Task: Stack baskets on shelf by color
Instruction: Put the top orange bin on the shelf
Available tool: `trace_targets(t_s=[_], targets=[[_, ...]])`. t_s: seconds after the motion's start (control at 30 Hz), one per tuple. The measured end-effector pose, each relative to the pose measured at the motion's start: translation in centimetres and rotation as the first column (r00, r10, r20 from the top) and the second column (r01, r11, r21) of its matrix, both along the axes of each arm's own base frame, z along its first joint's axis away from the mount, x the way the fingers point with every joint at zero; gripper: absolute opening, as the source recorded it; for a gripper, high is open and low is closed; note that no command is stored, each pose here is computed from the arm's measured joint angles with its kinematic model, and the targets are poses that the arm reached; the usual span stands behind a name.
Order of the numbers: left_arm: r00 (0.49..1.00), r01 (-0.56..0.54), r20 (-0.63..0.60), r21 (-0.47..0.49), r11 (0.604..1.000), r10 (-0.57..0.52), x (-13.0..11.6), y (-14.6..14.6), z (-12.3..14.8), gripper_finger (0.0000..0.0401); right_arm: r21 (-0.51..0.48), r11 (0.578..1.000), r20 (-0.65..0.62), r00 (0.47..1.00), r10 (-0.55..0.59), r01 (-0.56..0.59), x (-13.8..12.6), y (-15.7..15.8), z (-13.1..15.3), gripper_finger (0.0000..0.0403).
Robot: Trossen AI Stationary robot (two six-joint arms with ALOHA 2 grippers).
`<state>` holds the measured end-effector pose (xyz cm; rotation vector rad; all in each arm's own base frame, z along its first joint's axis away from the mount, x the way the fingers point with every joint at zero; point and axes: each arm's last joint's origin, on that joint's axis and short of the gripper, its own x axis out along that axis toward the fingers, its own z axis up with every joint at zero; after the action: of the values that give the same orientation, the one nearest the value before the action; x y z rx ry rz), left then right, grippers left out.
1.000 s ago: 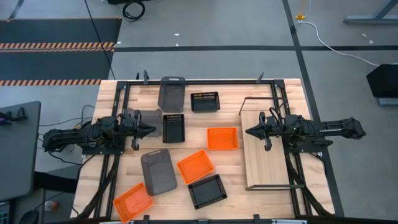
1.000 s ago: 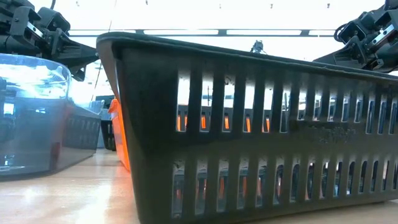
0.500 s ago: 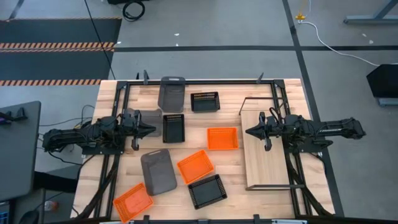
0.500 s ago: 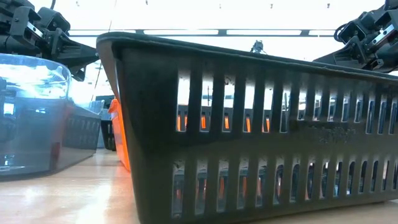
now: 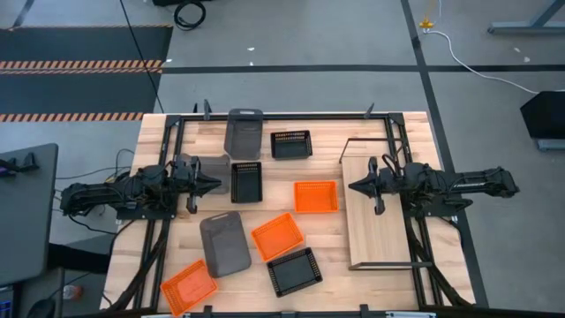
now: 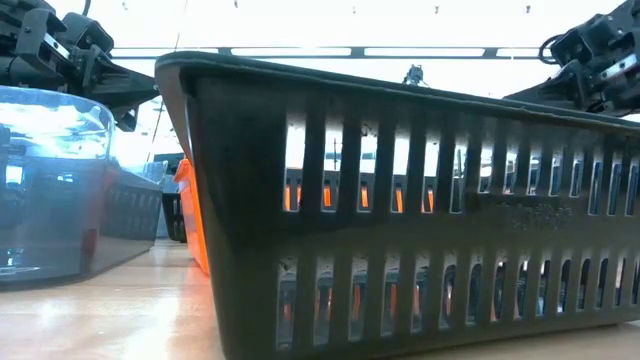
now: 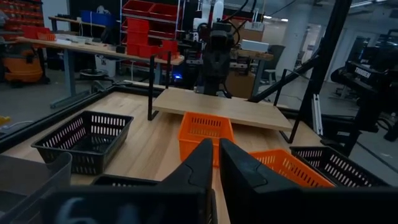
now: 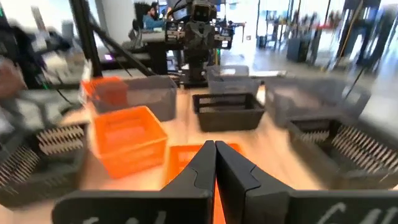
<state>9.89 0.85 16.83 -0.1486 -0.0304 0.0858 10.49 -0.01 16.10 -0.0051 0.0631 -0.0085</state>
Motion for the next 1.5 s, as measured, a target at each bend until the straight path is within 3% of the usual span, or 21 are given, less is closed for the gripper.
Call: trace_targets(t_s=[0.13, 0.37, 0.53, 0.63, 0.8, 0.9, 1.0, 1.23, 1.5], targets=[[1.0, 0.0, 0.009, 0.001, 1.0, 0.0, 0.0, 0.0, 0.1, 0.0035, -0.176, 0.984, 0.028, 1.0, 0.007, -0.002, 0.0, 0.0, 0.3, 0.0016], [0.994, -0.007, 0.11, 0.033, 0.999, 0.003, -0.1, 0.0, 1.1, 0.0028, -0.168, 0.986, 0.098, 0.995, 0.007, 0.01, 0.0, 0.0, 1.0, 0.0016], [0.979, -0.005, 0.203, -0.006, 1.0, 0.006, -0.2, 0.0, 1.9, 0.0039, -0.076, 0.997, 0.242, 0.97, 0.001, 0.017, -0.1, 0.0, 2.4, 0.0016], [0.979, -0.014, 0.203, 0.029, 0.999, 0.008, -0.3, 0.0, 2.0, 0.0048, -0.01, 1.0, 0.323, 0.946, -0.003, 0.007, -0.3, 0.0, 3.2, 0.0016], [0.979, -0.024, 0.203, 0.048, 0.999, 0.014, -0.3, 0.0, 2.0, 0.0065, 0.106, 0.994, 0.374, 0.927, -0.017, -0.025, -0.5, 0.0, 3.7, 0.0016], [0.98, -0.026, 0.197, 0.044, 0.999, 0.017, -0.2, 0.1, 2.0, 0.0079, 0.151, 0.988, 0.411, 0.907, -0.093, 0.033, -0.6, -0.2, 4.0, 0.0016], [0.983, -0.052, 0.177, 0.038, 0.998, 0.044, 0.0, 0.1, 2.0, 0.0099, 0.175, 0.981, 0.406, 0.903, -0.144, 0.077, -0.6, -0.4, 4.0, 0.0016], [0.989, -0.076, 0.129, 0.042, 0.996, 0.07, 0.6, 0.3, 3.6, 0.016, 0.068, 0.992, 0.385, 0.914, -0.128, 0.111, -0.6, -0.4, 5.0, 0.0023], [0.989, -0.138, 0.07, 0.065, 0.988, 0.133, 2.3, 1.1, 6.5, 0.0213, 0.048, 0.978, 0.158, 0.966, -0.206, 0.201, 1.0, -0.6, 10.6, 0.0114]])
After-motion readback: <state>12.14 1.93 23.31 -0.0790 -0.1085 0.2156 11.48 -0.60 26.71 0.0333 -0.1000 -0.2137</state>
